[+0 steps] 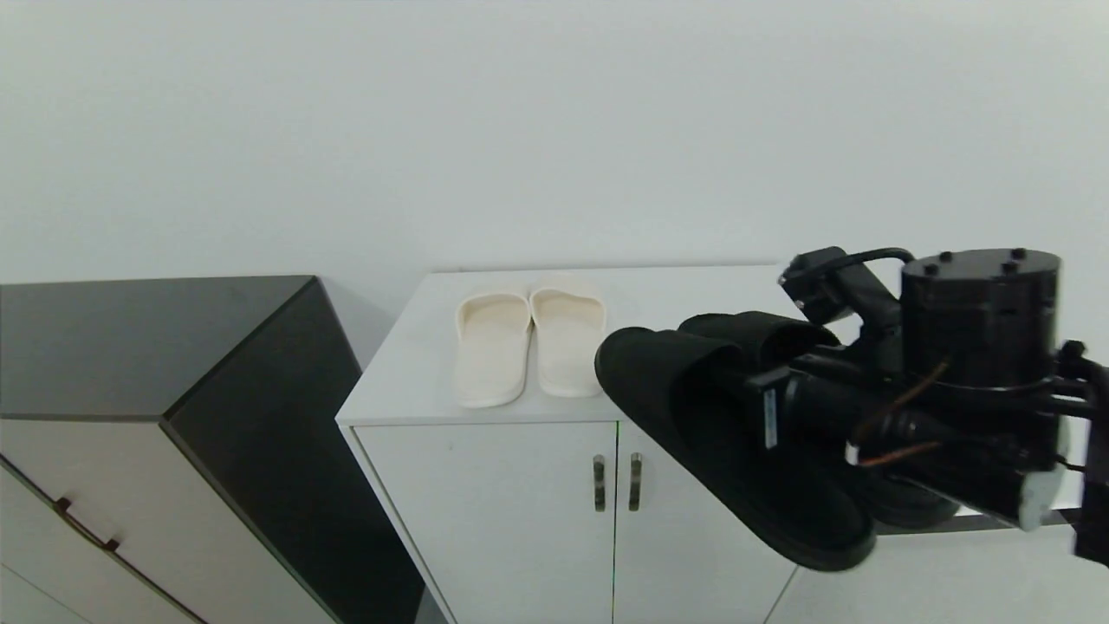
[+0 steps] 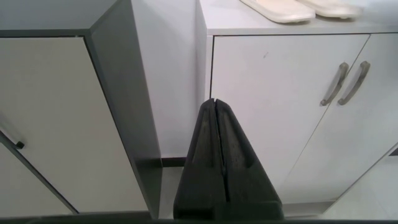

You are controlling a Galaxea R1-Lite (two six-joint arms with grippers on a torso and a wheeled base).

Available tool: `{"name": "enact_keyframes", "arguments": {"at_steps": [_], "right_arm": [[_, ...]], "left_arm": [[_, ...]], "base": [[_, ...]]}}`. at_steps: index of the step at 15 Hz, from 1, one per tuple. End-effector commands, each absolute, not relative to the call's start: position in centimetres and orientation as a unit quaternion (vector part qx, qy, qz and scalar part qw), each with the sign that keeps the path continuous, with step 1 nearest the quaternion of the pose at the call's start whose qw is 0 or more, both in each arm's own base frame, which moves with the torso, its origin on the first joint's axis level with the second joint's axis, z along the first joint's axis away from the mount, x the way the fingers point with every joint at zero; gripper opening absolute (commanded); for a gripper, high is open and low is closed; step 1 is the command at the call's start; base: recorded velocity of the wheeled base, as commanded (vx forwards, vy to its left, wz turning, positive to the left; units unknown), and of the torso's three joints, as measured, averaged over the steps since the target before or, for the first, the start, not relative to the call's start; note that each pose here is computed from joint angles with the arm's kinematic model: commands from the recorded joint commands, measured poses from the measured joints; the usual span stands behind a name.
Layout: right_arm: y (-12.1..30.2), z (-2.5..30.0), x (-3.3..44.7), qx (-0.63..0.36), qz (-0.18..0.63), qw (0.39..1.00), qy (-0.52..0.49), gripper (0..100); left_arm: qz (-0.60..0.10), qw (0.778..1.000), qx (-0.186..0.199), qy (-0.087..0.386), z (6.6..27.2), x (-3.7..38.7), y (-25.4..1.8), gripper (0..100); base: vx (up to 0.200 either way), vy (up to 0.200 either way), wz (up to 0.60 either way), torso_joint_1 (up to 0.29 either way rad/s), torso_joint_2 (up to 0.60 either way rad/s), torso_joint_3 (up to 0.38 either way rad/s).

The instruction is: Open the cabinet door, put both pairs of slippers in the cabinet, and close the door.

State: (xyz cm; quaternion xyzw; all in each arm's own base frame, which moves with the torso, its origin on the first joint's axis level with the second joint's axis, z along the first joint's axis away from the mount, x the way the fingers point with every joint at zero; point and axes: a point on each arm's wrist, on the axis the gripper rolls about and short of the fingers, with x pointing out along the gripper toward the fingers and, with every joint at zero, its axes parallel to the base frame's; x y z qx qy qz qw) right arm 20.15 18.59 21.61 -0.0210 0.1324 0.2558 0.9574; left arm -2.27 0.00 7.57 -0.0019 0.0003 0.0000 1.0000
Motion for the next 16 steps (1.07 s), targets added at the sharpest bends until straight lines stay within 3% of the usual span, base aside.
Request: {"name": "enact_keyframes", "arguments": {"at_steps": [1, 6, 16], "right_arm": [[16.4, 23.1, 15.9, -0.01, 0.306, 0.946, 0.11, 0], [16.6, 22.4, 15.5, -0.019, 0.323, 0.938, 0.126, 0], [16.8, 21.6, 15.1, -0.026, 0.339, 0.93, 0.137, 0]], "left_arm": [[0.0, 1.0, -0.002, 0.0, 7.6, -2.3, 0.0, 0], [0.0, 1.0, -0.002, 0.0, 7.6, -2.3, 0.0, 0], [0.0, 1.0, -0.002, 0.0, 7.6, -2.3, 0.0, 0]], "base": [[0.0, 0.0, 0.0, 0.0, 0.0, 0.0], [-0.16, 0.0, 0.0, 0.006, 0.0, -0.002], [0.0, 0.0, 0.0, 0.0, 0.0, 0.0]]}}
